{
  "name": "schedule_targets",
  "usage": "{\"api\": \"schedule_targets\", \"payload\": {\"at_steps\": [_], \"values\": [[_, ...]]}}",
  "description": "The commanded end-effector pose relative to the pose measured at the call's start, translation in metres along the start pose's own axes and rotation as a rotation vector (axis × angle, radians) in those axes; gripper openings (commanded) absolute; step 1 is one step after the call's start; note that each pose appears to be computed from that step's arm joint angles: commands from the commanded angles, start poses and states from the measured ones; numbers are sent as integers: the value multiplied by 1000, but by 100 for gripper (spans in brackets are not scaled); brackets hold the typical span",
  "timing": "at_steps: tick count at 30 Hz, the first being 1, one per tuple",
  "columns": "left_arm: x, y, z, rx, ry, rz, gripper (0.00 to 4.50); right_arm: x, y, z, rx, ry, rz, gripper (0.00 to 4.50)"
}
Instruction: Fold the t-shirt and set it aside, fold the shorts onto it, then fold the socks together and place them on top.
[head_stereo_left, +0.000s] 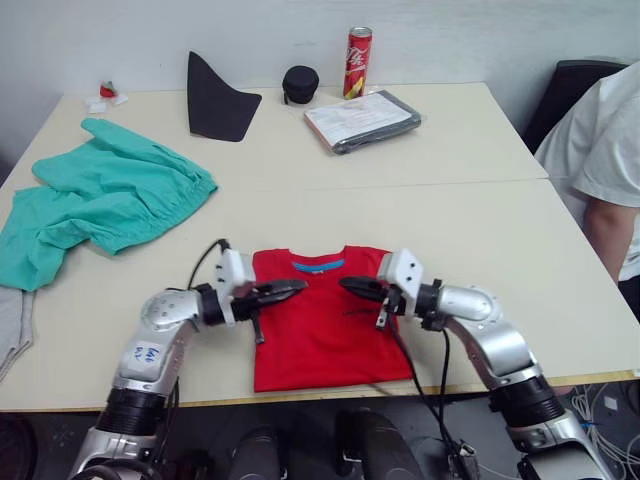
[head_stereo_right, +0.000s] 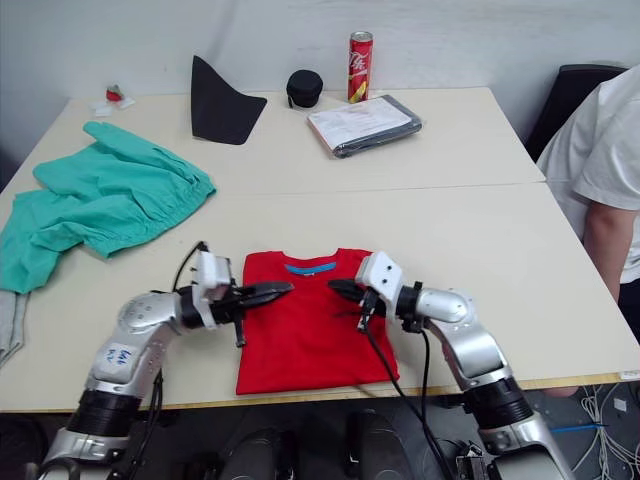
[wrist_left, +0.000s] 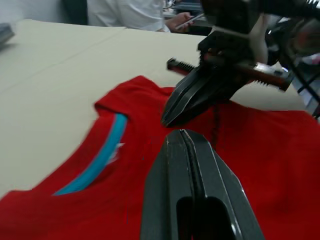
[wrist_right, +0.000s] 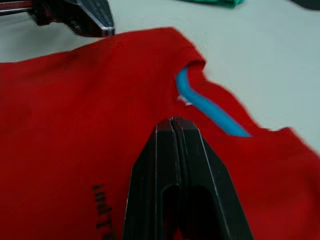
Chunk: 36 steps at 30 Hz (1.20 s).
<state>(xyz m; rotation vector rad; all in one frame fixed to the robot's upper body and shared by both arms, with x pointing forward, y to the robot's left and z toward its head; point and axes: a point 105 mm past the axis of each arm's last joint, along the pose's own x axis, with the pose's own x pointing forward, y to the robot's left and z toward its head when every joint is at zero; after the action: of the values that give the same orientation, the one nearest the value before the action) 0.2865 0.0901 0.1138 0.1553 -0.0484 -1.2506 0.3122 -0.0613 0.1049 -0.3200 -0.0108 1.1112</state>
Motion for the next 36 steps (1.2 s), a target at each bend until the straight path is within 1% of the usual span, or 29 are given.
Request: {"api": "schedule_targets", "payload": {"at_steps": [1,3,5,7,10,12,13,14,15,16,17,19,21,23,24,26,28,30,33,36], "values": [[8,4,-23,15,86,73,1,-3,-16,-18,-13,38,-105,0],[2,16,-42,19,158,163,1,-11,-35,-29,18,58,-204,0],[-6,25,-48,-5,172,233,1,-25,-59,-35,67,56,-325,0],[-13,30,-45,-32,147,278,1,-42,-80,-40,96,54,-421,0],[-22,33,-43,-32,130,304,1,-60,-96,-44,135,29,-497,0],[-28,34,-34,-13,86,311,1,-72,-103,-41,160,-18,-532,0],[-29,35,-25,-13,28,314,1,-76,-103,-34,153,-57,-521,0],[-30,31,-12,-24,-44,290,1,-78,-100,-24,135,-97,-495,0],[-31,26,1,-27,-93,254,1,-78,-93,-11,103,-139,-440,0],[-33,22,8,-27,-123,225,1,-79,-87,-2,81,-165,-400,0],[-34,15,13,-16,-116,186,1,-79,-80,7,63,-182,-363,0],[-38,2,17,14,-73,117,1,-74,-56,23,55,-215,-272,0],[-40,-8,19,27,-43,68,1,-69,-37,30,55,-216,-216,0],[-41,-30,8,73,43,-16,1,-51,5,23,47,-176,-101,0],[-41,-39,4,91,76,-52,1,-45,21,21,46,-164,-57,0],[-39,-46,-7,71,95,-29,1,-36,48,7,8,-118,12,0],[-39,-51,-17,70,112,-2,1,-34,60,-2,-8,-90,25,0],[-41,-55,-27,70,132,35,1,-36,63,-13,-10,-56,-9,0],[-45,-60,-35,41,147,61,1,-45,58,-22,20,-39,-87,0],[-58,-63,-40,6,162,85,1,-71,43,-35,84,-2,-174,0]]}}
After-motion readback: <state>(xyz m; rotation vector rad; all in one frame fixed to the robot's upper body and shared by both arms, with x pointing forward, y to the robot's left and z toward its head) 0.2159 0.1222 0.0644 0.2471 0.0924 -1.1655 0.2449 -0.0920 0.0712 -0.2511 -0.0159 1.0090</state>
